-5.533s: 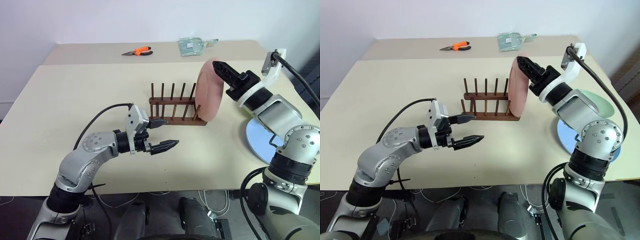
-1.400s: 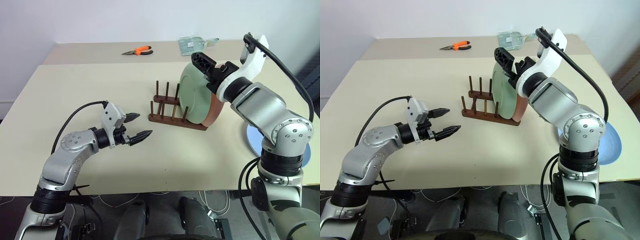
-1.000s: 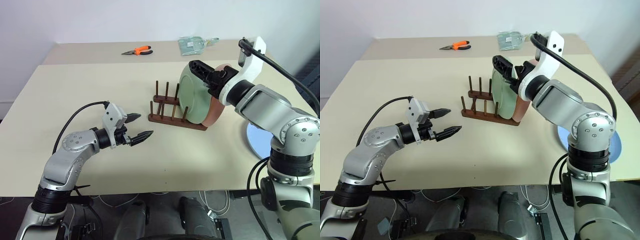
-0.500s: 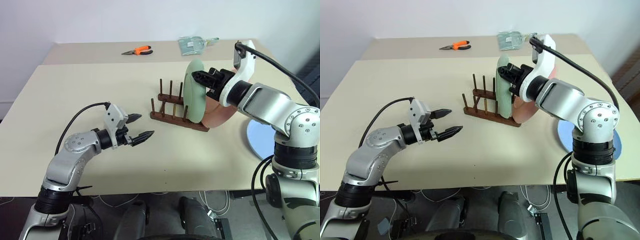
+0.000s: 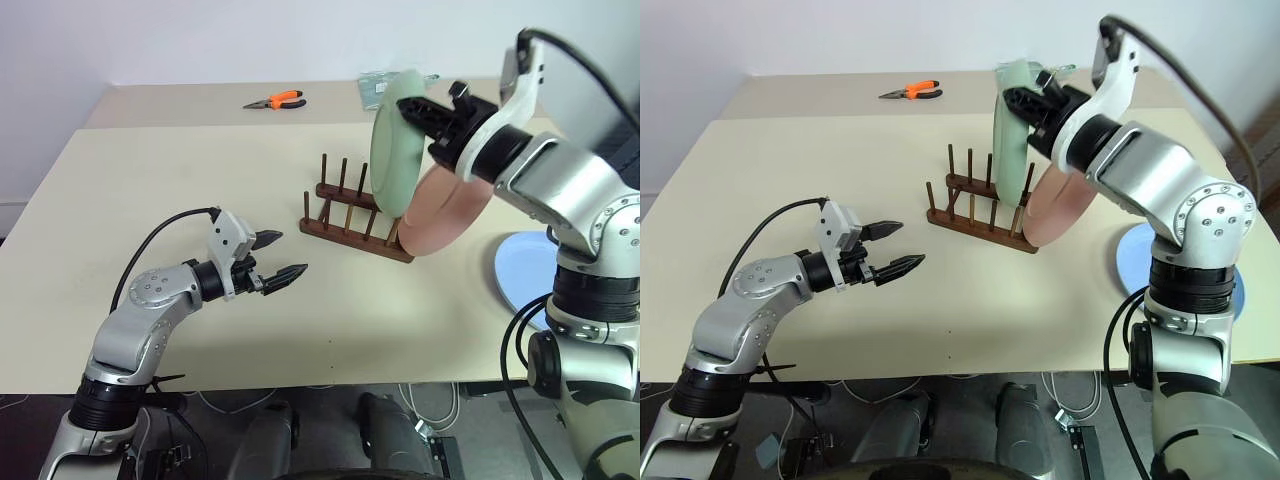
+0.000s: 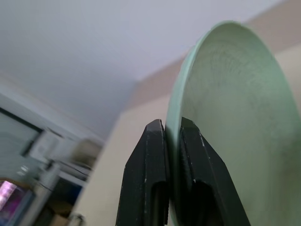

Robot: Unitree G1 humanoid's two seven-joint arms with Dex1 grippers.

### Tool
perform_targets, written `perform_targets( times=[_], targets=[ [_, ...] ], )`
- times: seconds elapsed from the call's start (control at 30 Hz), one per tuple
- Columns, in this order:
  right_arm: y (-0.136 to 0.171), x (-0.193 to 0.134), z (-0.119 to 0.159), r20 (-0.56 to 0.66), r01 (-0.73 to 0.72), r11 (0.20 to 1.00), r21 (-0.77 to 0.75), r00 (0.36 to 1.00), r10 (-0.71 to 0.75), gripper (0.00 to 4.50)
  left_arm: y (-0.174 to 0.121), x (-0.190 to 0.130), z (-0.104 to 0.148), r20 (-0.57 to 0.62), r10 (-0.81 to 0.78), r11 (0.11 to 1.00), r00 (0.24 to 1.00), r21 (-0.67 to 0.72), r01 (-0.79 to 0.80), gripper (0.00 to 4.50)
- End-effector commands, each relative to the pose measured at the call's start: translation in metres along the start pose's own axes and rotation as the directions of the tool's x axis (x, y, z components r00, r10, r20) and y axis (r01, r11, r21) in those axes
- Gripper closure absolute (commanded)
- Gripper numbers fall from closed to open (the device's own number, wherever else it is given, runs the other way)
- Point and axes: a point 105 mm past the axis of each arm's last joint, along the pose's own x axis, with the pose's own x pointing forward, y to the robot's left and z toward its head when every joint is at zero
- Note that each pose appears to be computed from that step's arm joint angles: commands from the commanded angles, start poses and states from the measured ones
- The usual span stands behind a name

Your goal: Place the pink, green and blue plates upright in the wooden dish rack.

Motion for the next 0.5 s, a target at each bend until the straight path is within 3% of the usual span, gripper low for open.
perform_targets(
  times=[0.03, 0.2, 0.5],
  targets=[
    [0.020, -0.006, 0.023, 0.098, -0.090, 0.989, 0.117, 0.992, 0.079, 4.41, -0.001, 0.001, 0.011, 0.028, -0.014, 0.999, 1.000, 0.051, 0.012, 0.37],
    [0.030, -0.004, 0.032, 0.170, -0.116, 0.961, 0.251, 0.983, 0.075, 4.41, 0.000, 0.001, 0.012, 0.025, -0.016, 0.999, 1.000, 0.053, 0.014, 0.37],
    [0.029, -0.003, 0.021, 0.161, -0.034, 0.941, 0.336, 0.987, -0.022, 4.41, -0.001, 0.001, 0.012, 0.024, -0.026, 0.998, 0.999, 0.054, 0.025, 0.37]
  ],
)
